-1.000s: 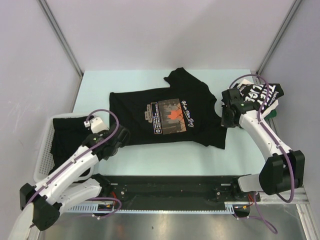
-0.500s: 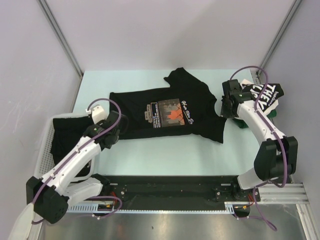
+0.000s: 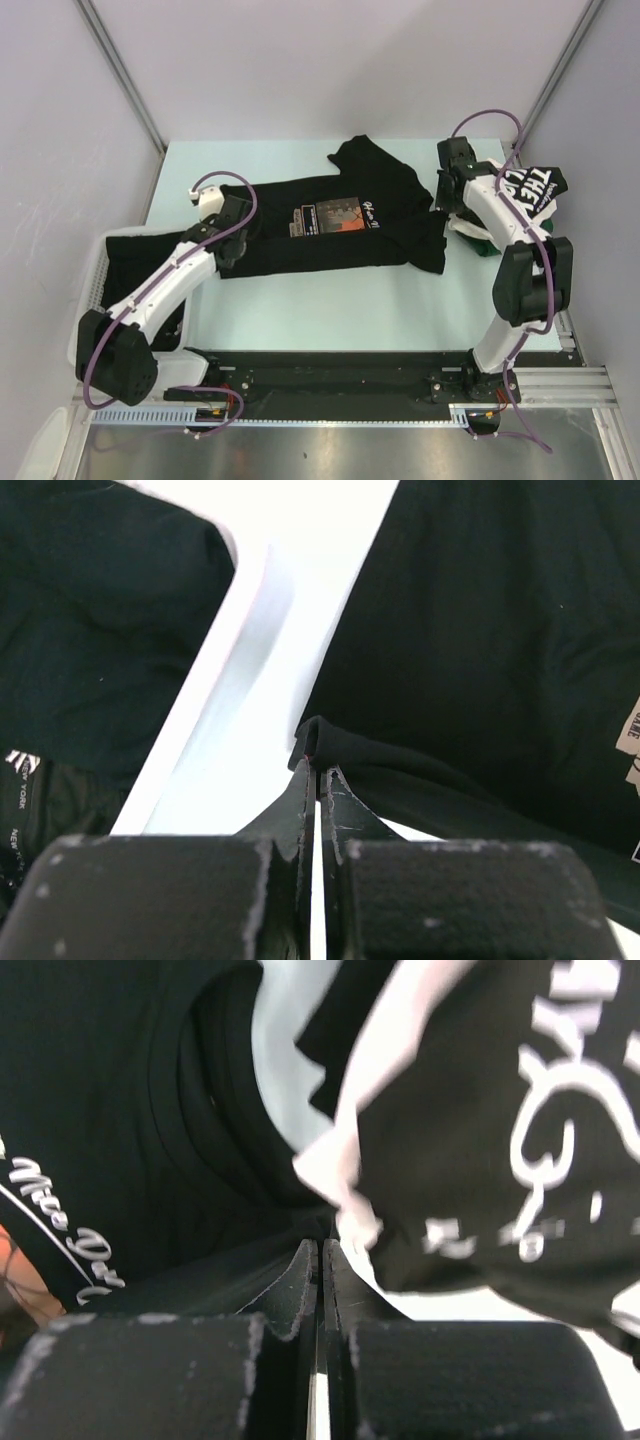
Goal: Fold and stack the t-shirts
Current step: Fold the flattened tshirt in 1/3 of the way
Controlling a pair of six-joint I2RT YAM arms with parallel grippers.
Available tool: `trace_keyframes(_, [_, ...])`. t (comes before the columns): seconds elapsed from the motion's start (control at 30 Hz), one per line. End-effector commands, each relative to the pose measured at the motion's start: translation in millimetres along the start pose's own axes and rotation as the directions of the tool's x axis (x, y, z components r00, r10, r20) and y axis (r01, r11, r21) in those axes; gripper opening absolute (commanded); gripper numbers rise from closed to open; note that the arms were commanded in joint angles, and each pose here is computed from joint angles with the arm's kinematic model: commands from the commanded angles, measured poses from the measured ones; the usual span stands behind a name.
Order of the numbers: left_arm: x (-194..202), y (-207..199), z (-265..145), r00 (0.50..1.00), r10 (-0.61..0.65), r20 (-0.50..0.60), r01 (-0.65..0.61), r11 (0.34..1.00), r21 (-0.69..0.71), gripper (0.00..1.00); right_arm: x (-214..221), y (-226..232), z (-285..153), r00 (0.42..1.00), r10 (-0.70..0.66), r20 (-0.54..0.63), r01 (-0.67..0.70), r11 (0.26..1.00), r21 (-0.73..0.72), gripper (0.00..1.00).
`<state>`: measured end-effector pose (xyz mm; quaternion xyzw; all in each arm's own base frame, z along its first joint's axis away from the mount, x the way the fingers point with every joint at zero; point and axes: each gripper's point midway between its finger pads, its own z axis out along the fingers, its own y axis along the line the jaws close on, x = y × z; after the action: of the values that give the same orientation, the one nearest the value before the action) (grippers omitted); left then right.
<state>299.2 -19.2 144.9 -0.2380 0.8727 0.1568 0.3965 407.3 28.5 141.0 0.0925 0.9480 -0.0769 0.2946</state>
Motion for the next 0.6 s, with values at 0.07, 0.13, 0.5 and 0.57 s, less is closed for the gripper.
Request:
trace_keyframes(0.07, [-19.8,-11.2,1.7,0.999,-0.002,0.039,0.001,0.999,0.036,0.0,-47.2,-6.2,10.1,0.997,-0.02,0.079,0.015,0.998,0.064,0.0])
trace_keyframes(0.13, [-18.7,-12.1,3.8,0.999,0.007,0.034,-0.008,0.999,0.032,0.0,-56.8,-3.6,12.6,0.996,-0.019,0.091,0.014,0.998,0.061,0.0])
trace_keyframes(0.5, [-10.3,-6.5,16.4,0.999,0.039,0.011,-0.039,0.999,-0.005,0.0,-63.7,6.6,38.6,0.997,-0.046,0.055,0.045,0.999,0.021,0.0])
trace_keyframes(0.57, [-10.6,-4.4,18.2,0.999,0.046,0.012,-0.046,0.999,-0.012,0.0,-63.3,6.7,43.1,0.998,-0.048,0.045,0.047,0.999,0.017,0.0])
